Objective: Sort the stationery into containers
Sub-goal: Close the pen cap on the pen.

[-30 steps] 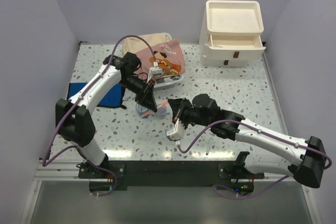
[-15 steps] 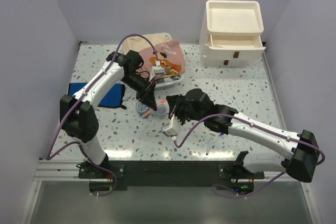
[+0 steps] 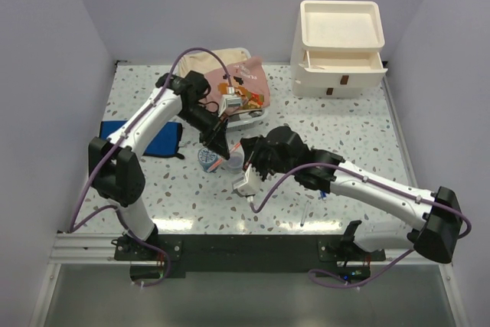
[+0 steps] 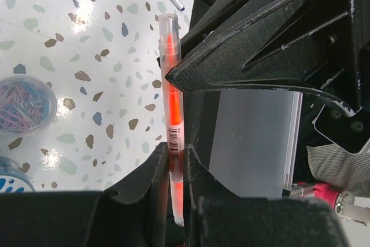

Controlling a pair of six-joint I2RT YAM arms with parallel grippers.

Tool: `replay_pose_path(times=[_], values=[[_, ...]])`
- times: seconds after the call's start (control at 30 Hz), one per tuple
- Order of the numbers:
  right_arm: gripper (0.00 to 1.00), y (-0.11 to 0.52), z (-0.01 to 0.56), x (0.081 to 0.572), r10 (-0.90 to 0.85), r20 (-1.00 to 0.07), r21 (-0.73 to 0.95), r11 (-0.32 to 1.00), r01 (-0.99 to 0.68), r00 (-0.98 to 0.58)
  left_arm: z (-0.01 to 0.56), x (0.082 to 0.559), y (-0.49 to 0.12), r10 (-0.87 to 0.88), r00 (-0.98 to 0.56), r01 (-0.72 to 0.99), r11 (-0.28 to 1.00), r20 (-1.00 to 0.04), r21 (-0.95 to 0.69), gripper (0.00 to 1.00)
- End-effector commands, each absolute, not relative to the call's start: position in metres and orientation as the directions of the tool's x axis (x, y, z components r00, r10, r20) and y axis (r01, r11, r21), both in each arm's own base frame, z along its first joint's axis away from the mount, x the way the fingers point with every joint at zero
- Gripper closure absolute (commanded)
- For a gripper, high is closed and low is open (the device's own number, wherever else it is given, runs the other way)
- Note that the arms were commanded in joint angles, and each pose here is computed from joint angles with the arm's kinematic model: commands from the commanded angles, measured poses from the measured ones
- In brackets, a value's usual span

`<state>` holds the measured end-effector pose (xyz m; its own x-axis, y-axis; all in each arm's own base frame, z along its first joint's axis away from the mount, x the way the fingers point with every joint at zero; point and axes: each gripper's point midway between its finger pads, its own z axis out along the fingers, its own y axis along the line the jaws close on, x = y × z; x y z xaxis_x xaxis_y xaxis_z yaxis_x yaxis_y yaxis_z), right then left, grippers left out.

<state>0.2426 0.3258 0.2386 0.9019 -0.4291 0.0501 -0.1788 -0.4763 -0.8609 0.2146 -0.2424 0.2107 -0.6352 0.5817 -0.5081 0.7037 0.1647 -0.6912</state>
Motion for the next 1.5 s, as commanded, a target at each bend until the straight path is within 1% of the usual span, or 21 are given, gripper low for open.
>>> replay_pose_path(times=[0.0,0.33,0.43,0.6,0.63,0.7,0.73,0.8,0.83,0.9,1.0,1.07,1.1,1.13,1.17,1.2,1.23,1.27,1.37,1.4,1.47], values=[[1.00,0.353,0.236,0.200,-0.246,-0.028,-0.858,-0.492,-0.149,0.969,0.254,0.225,-0.273,0.487,-0.554,0.769,-0.012,-0.675,-0.640,1.00],[1.00,0.366,0.222,0.181,-0.202,-0.080,-0.830,-0.529,-0.177,0.976,0.267,0.240,-0.285,0.475,-0.512,0.809,-0.013,-0.716,-0.587,1.00],[1.00,0.364,0.220,0.185,-0.222,-0.064,-0.829,-0.531,-0.175,0.973,0.266,0.237,-0.283,0.478,-0.514,0.808,-0.009,-0.712,-0.589,1.00],[1.00,0.349,0.225,0.206,-0.334,0.033,-0.855,-0.498,-0.147,0.942,0.266,0.230,-0.277,0.499,-0.496,0.819,-0.005,-0.711,-0.574,1.00],[0.97,0.347,0.228,0.210,-0.357,0.039,-0.871,-0.471,-0.143,0.933,0.267,0.229,-0.276,0.498,-0.494,0.820,-0.004,-0.712,-0.572,1.00],[0.86,0.335,0.239,0.217,-0.413,0.069,-0.884,-0.447,-0.136,0.908,0.267,0.227,-0.275,0.501,-0.490,0.825,0.000,-0.714,-0.566,1.00],[0.79,0.332,0.242,0.217,-0.421,0.069,-0.886,-0.443,-0.139,0.904,0.267,0.227,-0.274,0.502,-0.489,0.825,0.002,-0.713,-0.565,1.00],[0.73,0.313,0.255,0.222,-0.484,0.097,-0.892,-0.430,-0.140,0.870,0.269,0.226,-0.272,0.506,-0.480,0.834,0.011,-0.717,-0.551,1.00],[0.66,0.306,0.255,0.222,-0.498,0.103,-0.887,-0.438,-0.147,0.861,0.270,0.226,-0.271,0.506,-0.474,0.839,0.012,-0.720,-0.544,1.00],[0.62,0.289,0.271,0.221,-0.530,0.118,-0.903,-0.409,-0.131,0.840,0.272,0.226,-0.271,0.505,-0.469,0.844,0.014,-0.724,-0.536,1.00],[0.52,0.267,0.279,0.219,-0.564,0.141,-0.902,-0.412,-0.129,0.813,0.275,0.229,-0.271,0.508,-0.452,0.857,0.019,-0.733,-0.515,1.00],[0.51,0.250,0.289,0.218,-0.594,0.163,-0.911,-0.398,-0.111,0.787,0.275,0.233,-0.271,0.515,-0.437,0.869,0.029,-0.738,-0.494,1.00],[0.47,0.245,0.293,0.216,-0.607,0.150,-0.918,-0.379,-0.118,0.780,0.274,0.236,-0.272,0.517,-0.436,0.870,0.033,-0.736,-0.492,1.00],[0.44,0.238,0.305,0.214,-0.627,0.114,-0.936,-0.328,-0.129,0.771,0.279,0.240,-0.274,0.512,-0.419,0.881,0.029,-0.750,-0.472,1.00],[0.39,0.235,0.309,0.214,-0.664,0.003,-0.950,-0.236,-0.205,0.748,0.281,0.245,-0.275,0.512,-0.409,0.888,0.035,-0.755,-0.458,1.00],[0.39,0.230,0.314,0.215,-0.694,-0.057,-0.954,-0.174,-0.245,0.717,0.279,0.251,-0.278,0.517,-0.410,0.888,0.038,-0.752,-0.458,1.00],[0.38,0.228,0.327,0.218,-0.720,-0.129,-0.958,-0.086,-0.272,0.682,0.289,0.257,-0.281,0.506,-0.377,0.907,0.033,-0.776,-0.419,1.00],[0.38,0.221,0.328,0.225,-0.764,-0.261,-0.936,0.051,-0.347,0.590,0.290,0.263,-0.282,0.508,-0.368,0.914,0.046,-0.778,-0.403,1.00],[0.31,0.218,0.341,0.229,-0.728,-0.504,-0.843,0.299,-0.446,0.464,0.298,0.283,-0.289,0.496,-0.343,0.930,0.064,-0.798,-0.361,1.00],[0.27,0.217,0.342,0.229,-0.708,-0.535,-0.827,0.327,-0.458,0.461,0.296,0.288,-0.292,0.495,-0.343,0.931,0.065,-0.798,-0.360,1.00],[0.25,0.219,0.345,0.229,-0.663,-0.607,-0.782,0.401,-0.478,0.437,0.302,0.302,-0.298,0.480,-0.320,0.943,0.074,-0.817,-0.325,1.00]])
